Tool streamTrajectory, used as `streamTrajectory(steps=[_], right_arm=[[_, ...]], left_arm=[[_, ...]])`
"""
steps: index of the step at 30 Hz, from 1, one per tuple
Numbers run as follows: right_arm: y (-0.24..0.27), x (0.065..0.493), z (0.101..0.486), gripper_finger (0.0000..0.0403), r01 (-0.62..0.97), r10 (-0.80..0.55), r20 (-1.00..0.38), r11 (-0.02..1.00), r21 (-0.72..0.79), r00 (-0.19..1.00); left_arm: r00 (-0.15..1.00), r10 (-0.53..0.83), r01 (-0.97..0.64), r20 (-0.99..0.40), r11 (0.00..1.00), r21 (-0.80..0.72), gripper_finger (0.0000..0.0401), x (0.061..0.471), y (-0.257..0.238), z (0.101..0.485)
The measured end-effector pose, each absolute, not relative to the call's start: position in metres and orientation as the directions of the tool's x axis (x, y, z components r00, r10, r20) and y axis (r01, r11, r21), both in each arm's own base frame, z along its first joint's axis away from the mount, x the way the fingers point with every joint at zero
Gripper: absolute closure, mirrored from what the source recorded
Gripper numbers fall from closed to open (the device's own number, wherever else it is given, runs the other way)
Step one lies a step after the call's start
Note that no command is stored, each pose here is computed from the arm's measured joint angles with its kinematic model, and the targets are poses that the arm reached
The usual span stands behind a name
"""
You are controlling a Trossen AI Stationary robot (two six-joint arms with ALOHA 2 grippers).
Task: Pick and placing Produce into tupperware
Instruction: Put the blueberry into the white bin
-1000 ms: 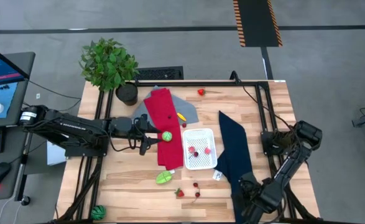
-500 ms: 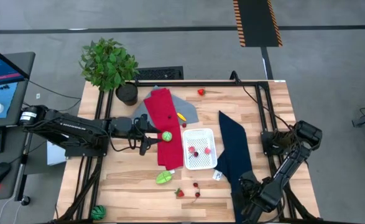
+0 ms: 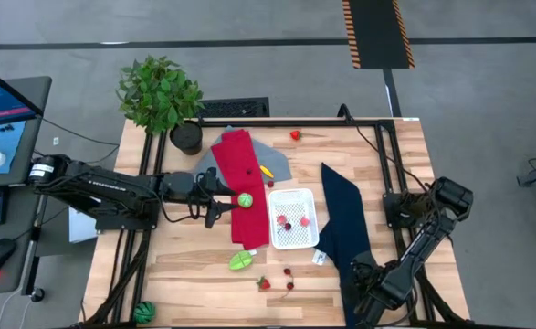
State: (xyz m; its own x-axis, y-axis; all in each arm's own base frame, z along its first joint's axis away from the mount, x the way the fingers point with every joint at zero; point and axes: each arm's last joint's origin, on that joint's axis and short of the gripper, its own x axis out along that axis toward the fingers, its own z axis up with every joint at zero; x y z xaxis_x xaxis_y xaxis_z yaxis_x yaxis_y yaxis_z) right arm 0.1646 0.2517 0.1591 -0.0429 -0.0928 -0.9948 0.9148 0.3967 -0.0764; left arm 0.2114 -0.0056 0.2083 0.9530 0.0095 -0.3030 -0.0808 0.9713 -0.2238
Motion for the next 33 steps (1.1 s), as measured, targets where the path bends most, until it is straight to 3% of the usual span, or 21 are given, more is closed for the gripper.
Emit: streamTrajectory(steps=[33], right_arm=[[0.2504,0.1651,0.1594,0.0253,0.921,-0.107,-0.994,0.382,-0.076,-0.038]], left_arm=[[0.954,0.010,-0.081,-0.299,0.971,-0.224,0.0205,0.2114,-0.0056,0.2086]])
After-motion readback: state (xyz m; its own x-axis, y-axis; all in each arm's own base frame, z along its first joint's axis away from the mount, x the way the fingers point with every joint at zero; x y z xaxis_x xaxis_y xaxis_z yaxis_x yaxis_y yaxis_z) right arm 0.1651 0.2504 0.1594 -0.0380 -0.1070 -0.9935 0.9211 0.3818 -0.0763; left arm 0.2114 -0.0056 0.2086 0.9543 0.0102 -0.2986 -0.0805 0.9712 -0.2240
